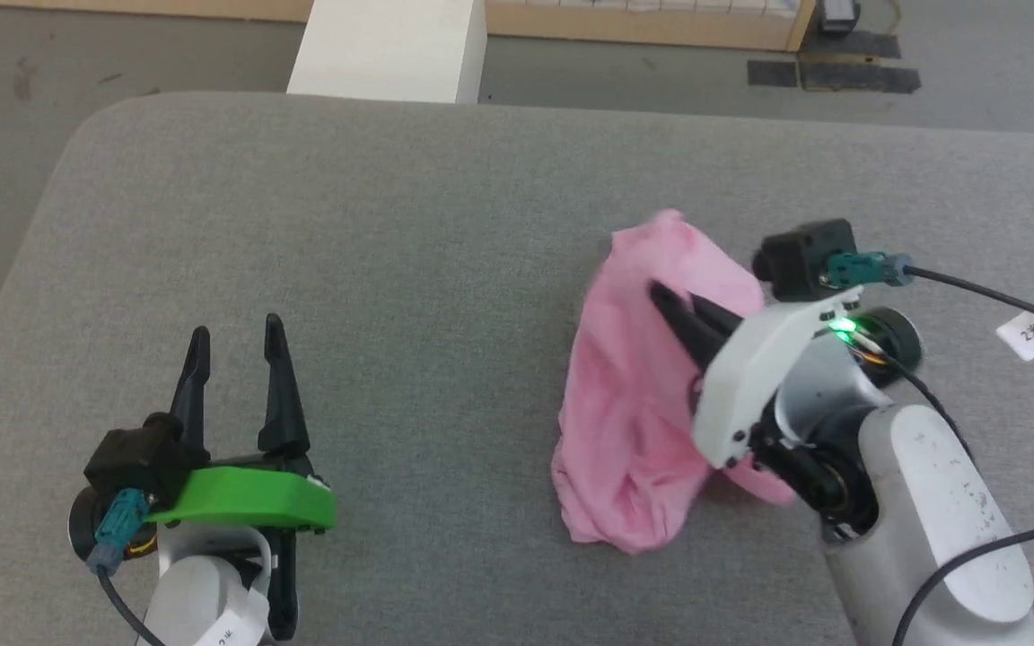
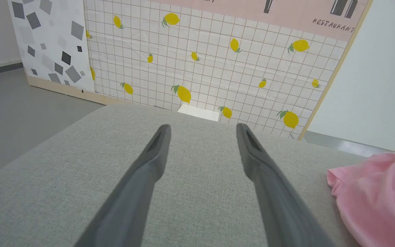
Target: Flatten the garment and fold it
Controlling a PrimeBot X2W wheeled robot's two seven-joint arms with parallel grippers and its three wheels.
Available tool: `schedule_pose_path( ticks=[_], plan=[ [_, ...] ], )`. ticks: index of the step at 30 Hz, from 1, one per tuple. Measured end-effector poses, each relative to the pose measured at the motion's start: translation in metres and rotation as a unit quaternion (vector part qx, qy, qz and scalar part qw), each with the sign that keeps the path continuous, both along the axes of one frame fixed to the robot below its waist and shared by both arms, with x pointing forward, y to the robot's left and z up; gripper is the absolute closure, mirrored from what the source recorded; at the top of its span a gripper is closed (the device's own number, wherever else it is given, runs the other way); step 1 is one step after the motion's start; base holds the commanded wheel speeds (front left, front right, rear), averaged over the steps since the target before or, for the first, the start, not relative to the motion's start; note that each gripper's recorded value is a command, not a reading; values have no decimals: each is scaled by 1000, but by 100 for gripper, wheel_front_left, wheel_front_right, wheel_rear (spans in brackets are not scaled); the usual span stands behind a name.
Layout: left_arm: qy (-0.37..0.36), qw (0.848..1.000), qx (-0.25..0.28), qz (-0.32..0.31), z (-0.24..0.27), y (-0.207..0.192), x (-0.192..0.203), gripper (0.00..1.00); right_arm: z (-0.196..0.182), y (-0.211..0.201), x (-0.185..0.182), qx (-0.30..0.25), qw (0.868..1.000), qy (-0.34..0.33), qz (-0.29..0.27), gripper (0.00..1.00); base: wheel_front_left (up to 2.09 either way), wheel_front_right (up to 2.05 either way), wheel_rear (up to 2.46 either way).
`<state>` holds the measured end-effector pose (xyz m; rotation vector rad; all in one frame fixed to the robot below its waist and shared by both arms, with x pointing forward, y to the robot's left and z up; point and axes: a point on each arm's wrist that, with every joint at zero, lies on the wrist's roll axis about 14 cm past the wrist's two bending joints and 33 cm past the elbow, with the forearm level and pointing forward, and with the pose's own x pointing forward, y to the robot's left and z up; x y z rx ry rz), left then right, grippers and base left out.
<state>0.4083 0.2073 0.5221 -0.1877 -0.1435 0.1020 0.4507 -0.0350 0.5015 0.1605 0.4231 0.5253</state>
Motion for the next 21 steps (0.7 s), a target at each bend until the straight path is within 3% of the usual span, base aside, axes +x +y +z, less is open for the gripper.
schedule_pose_path(
  ticks=[6, 11, 13, 16, 21],
  plan=[
    [-7, 1000, -3, -11, 5, -8, -1, 0, 95, 14, -12, 71, 988, -138, 23, 100, 0, 0, 0],
    [-15, 1000, -4, -23, 10, -17, -1, 0, 127, -25, -5, 92, 977, -188, -37, 100, 0, 0, 0],
    [-15, 1000, -5, -26, 10, -19, -2, 0, 113, -55, 3, 66, 979, -174, -85, 100, 0, 0, 0],
    [-10, 999, -6, -30, 7, -22, -3, 0, 63, -104, 9, 6, 981, -111, -161, 100, 0, 0, 0],
    [-2, 999, -6, -33, 2, -24, -4, 0, -19, -181, -9, -74, 961, -3, -266, 100, 0, 0, 0]
  ],
)
